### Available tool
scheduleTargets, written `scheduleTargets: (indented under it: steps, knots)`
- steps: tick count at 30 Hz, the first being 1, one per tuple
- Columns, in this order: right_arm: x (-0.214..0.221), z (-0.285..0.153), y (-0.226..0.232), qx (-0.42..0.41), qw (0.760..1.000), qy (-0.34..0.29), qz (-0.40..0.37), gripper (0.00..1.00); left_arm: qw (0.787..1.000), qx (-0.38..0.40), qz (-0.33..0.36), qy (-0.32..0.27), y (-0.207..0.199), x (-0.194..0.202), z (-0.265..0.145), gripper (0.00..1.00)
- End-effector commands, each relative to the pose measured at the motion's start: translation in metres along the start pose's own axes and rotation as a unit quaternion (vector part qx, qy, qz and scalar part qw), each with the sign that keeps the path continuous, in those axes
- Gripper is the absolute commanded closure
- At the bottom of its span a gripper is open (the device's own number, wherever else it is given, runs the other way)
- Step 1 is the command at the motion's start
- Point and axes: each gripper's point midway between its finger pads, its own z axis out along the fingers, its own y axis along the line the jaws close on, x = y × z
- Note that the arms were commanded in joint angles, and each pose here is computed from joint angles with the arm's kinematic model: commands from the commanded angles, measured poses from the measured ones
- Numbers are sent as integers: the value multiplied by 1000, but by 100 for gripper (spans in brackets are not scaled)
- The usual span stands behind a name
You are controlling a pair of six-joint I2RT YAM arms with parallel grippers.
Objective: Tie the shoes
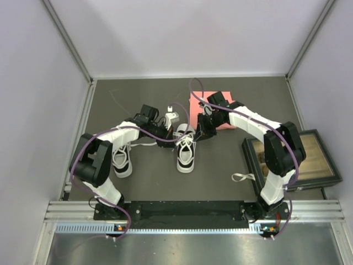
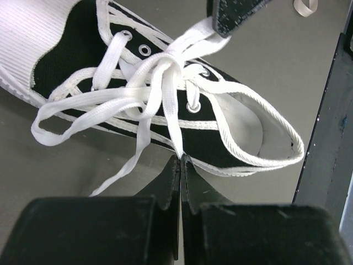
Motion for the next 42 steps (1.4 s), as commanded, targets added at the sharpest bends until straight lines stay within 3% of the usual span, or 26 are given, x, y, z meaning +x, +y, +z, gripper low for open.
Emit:
scheduleTargets:
  steps: [1, 6, 30, 37, 41, 42]
  knots:
    - [-24, -14, 15, -25, 999, -42, -13, 82, 999, 0, 35, -5, -6, -8, -10, 100]
    - [-33, -17, 17, -36, 998, -55, -6, 70, 999, 2, 41, 1, -6, -5, -10, 100]
    - [-49, 2, 23, -84, 996, -31, 27, 61, 997, -1, 65, 33, -5, 14, -21, 100]
    - [-48, 4, 24, -90, 995, -27, 29, 67, 997, -3, 66, 36, -4, 16, -22, 100]
    - [-48, 1, 27, -97, 995, -29, 26, 91, 997, -5, 65, 34, -3, 16, -22, 100]
    - [-47, 1, 28, -99, 994, -27, 25, 93, 998, -10, 62, 27, -1, 13, -21, 99]
